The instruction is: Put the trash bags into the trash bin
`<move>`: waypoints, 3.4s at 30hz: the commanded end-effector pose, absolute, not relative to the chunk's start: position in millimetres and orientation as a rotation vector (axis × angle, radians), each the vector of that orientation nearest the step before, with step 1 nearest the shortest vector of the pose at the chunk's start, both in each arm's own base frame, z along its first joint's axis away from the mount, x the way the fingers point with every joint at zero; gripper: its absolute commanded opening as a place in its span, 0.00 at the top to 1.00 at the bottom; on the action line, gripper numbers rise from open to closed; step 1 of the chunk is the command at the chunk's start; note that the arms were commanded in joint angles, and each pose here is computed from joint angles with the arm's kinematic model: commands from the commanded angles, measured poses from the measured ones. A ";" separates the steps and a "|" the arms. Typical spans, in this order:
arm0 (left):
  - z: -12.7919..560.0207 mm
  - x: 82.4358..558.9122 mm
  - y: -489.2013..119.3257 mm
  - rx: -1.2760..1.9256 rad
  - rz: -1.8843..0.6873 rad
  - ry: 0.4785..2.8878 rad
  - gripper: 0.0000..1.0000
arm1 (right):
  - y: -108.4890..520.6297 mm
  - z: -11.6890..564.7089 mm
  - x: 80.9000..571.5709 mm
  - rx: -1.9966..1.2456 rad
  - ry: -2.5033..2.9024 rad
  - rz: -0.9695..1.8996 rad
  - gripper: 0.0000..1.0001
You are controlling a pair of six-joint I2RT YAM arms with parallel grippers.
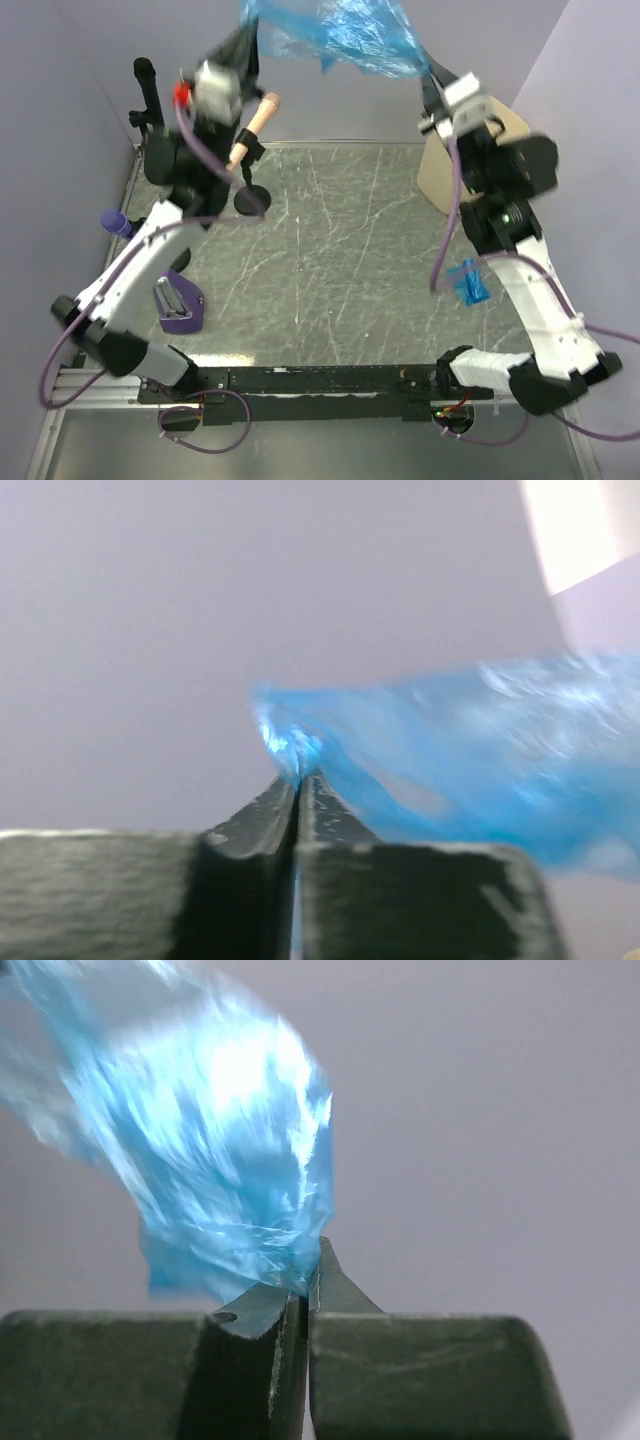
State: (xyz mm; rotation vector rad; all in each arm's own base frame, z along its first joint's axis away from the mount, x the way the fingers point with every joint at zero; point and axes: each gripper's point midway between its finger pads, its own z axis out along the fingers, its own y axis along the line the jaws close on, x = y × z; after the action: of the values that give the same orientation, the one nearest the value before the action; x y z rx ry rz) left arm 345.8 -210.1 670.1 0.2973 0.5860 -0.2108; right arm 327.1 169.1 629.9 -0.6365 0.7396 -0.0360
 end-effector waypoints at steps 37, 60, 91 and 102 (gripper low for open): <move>688.3 383.2 -181.4 0.179 -0.226 0.723 0.99 | 132.0 702.2 327.2 -0.490 0.708 -0.099 1.00; 253.2 217.6 -253.3 1.558 -0.324 0.725 0.99 | 173.0 211.0 182.8 -1.634 0.983 0.119 1.00; 265.4 300.4 -295.0 1.788 -0.157 0.927 0.99 | 185.1 182.4 276.0 -1.868 1.680 0.174 1.00; 188.4 251.2 -279.1 1.533 -0.677 1.661 0.99 | 154.5 195.2 220.9 -1.379 1.612 0.217 1.00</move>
State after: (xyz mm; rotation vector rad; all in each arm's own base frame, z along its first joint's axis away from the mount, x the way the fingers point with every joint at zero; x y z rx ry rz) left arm 251.9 -241.4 88.4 1.8426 1.8370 -0.5180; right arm 178.1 121.1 88.9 -1.6535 1.8268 0.2178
